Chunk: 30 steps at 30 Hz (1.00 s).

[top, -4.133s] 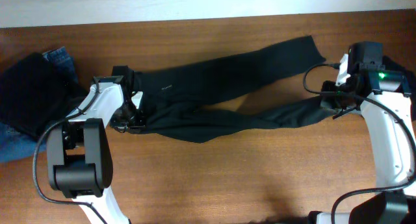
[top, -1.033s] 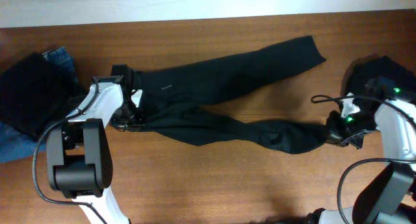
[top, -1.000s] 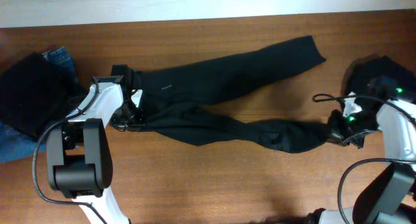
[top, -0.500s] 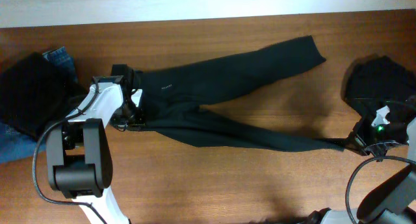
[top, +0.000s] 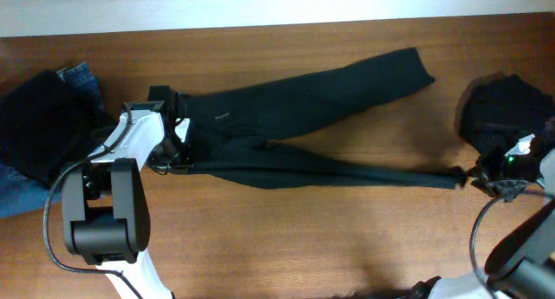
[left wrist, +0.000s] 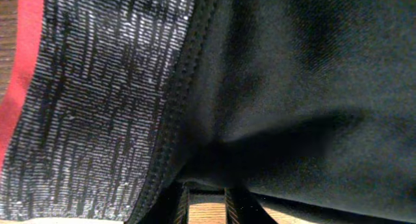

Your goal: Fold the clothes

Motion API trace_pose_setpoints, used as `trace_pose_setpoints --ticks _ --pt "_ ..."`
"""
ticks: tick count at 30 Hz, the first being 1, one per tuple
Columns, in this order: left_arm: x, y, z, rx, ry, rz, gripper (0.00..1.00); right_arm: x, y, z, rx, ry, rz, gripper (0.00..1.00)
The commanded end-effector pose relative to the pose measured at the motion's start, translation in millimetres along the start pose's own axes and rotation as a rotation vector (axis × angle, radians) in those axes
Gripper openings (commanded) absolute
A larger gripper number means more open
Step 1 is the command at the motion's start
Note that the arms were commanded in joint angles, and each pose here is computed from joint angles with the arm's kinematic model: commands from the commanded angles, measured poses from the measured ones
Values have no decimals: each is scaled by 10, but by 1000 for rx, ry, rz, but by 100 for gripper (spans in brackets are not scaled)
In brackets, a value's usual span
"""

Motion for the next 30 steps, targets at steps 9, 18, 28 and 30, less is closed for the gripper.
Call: trace_pose_setpoints --ticks 9,18,28,30 --pt "-101 55 -354 23 71 19 19 -111 -163 -217 -65 135 1 53" --pt "-100 55 -354 23 70 20 19 -291 -144 -342 -118 189 92 53" --pt "-101 55 -354 23 71 20 19 -200 -32 -603 -159 85 201 53" --pt "-101 55 -354 23 71 20 19 -205 -31 -609 -159 86 202 36"
Point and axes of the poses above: each gripper's point midway between its finger pads, its own z axis back along the fingers, its own y axis along the line the jaws close on, x = y × z, the point moved 3 cm from there along z, back along the fingers, and after that the axes turned 1 degree about z, right-handed, at the moved point
